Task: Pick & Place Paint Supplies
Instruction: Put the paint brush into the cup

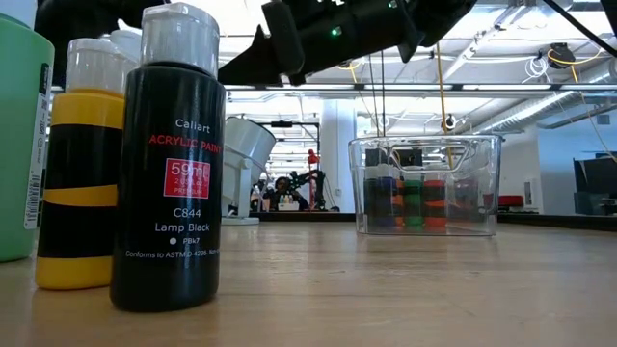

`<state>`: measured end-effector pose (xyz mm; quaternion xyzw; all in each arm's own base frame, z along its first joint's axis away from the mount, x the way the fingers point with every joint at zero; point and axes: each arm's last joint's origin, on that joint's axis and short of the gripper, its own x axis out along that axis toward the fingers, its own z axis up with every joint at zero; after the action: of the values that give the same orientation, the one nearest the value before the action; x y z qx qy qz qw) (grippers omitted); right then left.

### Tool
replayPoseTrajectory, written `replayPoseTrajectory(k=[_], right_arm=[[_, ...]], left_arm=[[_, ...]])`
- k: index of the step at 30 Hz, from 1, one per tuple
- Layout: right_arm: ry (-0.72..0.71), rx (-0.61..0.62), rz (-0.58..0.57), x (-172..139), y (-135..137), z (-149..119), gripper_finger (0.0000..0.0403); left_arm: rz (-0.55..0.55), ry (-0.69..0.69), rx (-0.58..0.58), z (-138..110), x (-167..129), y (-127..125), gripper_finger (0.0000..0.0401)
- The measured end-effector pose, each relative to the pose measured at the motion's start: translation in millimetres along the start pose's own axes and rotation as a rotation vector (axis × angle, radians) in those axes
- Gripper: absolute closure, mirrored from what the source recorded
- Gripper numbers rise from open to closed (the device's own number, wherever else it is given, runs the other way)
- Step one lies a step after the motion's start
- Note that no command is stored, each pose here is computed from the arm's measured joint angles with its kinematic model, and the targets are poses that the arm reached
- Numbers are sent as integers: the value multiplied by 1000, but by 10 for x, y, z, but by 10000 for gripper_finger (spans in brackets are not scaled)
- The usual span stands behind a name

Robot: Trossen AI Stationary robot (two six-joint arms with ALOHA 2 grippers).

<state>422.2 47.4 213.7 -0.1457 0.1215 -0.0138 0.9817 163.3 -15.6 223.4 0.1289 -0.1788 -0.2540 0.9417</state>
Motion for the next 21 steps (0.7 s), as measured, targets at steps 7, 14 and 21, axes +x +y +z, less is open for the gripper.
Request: replayPoseTrajectory(k=[7, 14, 21], right_arm=[[-6, -34, -9, 2, -21, 4, 402], [-26, -115, -15, 0, -16, 27, 402], [-64, -162, -23, -4, -18, 65, 402]], left_arm=[[7, -47, -44, 75, 22, 27, 193], [42, -35, -50, 71, 25, 40, 200], [42, -32, -84, 66, 26, 40, 201]])
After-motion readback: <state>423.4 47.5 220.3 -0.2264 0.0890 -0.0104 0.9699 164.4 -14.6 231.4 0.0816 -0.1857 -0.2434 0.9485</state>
